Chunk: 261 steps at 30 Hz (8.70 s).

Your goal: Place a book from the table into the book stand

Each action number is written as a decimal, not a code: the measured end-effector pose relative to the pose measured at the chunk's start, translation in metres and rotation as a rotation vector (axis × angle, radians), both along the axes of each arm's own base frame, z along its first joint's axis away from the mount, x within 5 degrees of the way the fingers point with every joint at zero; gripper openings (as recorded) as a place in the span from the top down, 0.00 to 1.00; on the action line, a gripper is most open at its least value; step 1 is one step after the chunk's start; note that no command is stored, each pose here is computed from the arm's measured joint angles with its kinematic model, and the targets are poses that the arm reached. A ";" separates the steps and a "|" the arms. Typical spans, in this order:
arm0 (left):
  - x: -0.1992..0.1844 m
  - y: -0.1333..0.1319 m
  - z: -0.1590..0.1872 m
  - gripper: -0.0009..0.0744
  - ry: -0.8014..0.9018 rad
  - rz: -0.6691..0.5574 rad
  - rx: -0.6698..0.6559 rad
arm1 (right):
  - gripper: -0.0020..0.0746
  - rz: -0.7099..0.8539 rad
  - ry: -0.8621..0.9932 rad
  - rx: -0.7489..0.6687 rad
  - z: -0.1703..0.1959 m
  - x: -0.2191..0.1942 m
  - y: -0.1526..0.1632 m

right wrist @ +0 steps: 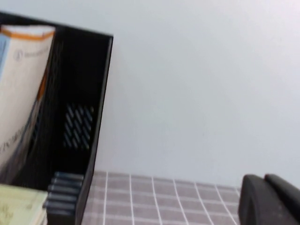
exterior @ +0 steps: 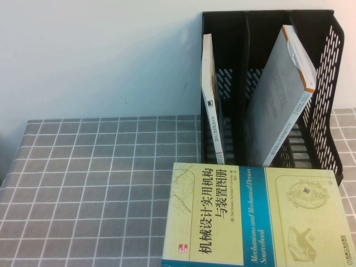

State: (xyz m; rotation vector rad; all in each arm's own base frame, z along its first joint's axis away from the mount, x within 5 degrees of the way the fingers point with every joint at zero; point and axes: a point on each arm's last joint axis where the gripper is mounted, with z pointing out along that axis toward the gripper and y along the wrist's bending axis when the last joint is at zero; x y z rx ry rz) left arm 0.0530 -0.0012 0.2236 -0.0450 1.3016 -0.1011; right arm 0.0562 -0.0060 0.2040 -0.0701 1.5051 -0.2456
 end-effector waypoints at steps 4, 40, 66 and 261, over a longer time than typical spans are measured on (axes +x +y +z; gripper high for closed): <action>-0.005 0.000 0.014 0.99 -0.158 0.003 -0.001 | 0.98 0.020 -0.123 0.102 0.010 -0.001 0.001; 0.108 -0.051 0.106 0.99 0.839 -0.518 -0.471 | 0.98 0.156 0.687 0.286 0.118 0.049 0.014; 0.169 -0.073 0.060 0.99 0.966 -0.795 -0.538 | 0.98 0.443 1.097 0.387 0.024 0.119 0.032; 0.256 -0.275 0.175 0.73 0.802 -1.062 -0.408 | 0.98 -0.160 0.109 0.024 0.150 0.082 -0.013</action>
